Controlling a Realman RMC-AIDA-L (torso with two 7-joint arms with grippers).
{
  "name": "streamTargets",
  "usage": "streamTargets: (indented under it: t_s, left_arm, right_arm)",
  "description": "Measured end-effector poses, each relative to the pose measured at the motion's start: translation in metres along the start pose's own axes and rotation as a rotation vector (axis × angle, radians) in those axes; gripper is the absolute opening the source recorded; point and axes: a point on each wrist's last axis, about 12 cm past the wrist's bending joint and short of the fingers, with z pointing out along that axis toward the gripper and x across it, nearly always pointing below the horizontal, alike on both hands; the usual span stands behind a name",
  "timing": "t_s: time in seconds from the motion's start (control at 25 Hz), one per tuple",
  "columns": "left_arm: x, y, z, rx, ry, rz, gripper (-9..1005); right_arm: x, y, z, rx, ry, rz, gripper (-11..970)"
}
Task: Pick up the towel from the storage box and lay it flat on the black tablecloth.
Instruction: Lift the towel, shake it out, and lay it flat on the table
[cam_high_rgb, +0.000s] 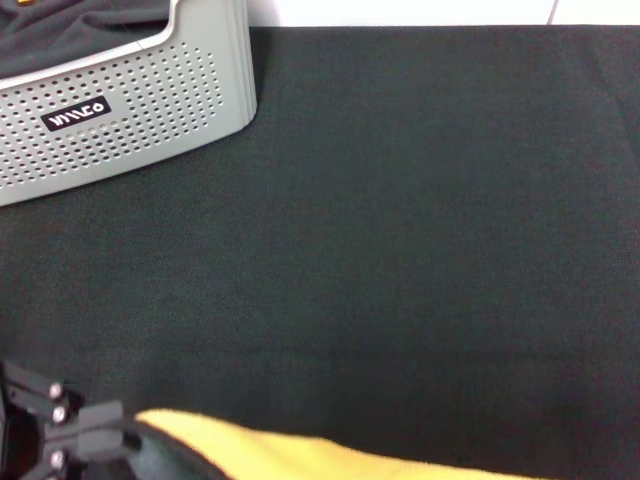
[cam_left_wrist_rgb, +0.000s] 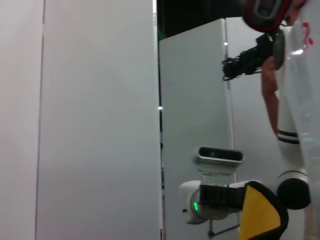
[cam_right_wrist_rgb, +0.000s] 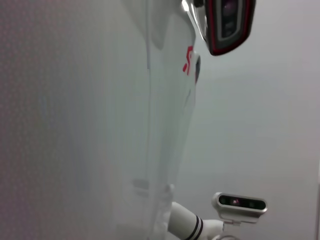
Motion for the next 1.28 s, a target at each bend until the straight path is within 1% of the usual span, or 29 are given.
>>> streamTargets:
  t_s: [0.24, 0.4, 0.48, 0.52, 0.6, 0.64, 0.76, 0.84, 0.88, 0.96, 1.12, 1.28]
  left_arm:
    - [-0.005, -0.011, 0.001, 0.026, -0.001, 0.011, 34]
    - [-0.007, -0.017, 0.003, 0.051, -0.003, 0.025, 34]
    - [-0.004, -0.017, 0.002, 0.039, -0.009, 0.026, 34]
    - [-0.002, -0.015, 0.001, 0.02, -0.013, 0.021, 34]
    - [0.006, -0.007, -0.003, -0.014, -0.025, -0.009, 34]
    - [0.01, 0.0, -0.004, -0.028, -0.034, -0.027, 34]
    - [0.022, 0.018, -0.002, -0.036, -0.055, -0.08, 35]
    - [0.029, 0.036, 0.003, -0.024, -0.056, -0.115, 35]
    - [0.032, 0.046, 0.007, -0.015, -0.051, -0.134, 35]
    - [0.038, 0.064, 0.019, 0.009, -0.042, -0.155, 35]
    - [0.045, 0.083, 0.036, 0.039, -0.028, -0.162, 35]
    - [0.05, 0.092, 0.046, 0.024, -0.008, -0.151, 35]
  right_arm:
    - [-0.002, 0.003, 0.002, -0.012, -0.031, 0.009, 12]
    - [0.002, 0.004, 0.006, -0.031, -0.044, 0.034, 12]
    - [0.006, 0.003, 0.004, -0.012, -0.053, 0.053, 12]
    - [0.008, 0.002, 0.0, 0.012, -0.06, 0.063, 12]
    - [0.013, 0.0, -0.009, 0.077, -0.081, 0.084, 12]
    - [0.016, -0.002, -0.016, 0.125, -0.098, 0.097, 12]
    - [0.024, -0.007, -0.03, 0.221, -0.125, 0.129, 12]
    - [0.029, -0.012, -0.037, 0.268, -0.129, 0.152, 12]
    - [0.031, -0.013, -0.038, 0.278, -0.128, 0.158, 12]
    - [0.036, -0.022, -0.042, 0.319, -0.115, 0.184, 12]
    - [0.045, -0.036, -0.044, 0.378, -0.083, 0.224, 12]
    - [0.051, -0.047, -0.046, 0.442, -0.042, 0.243, 12]
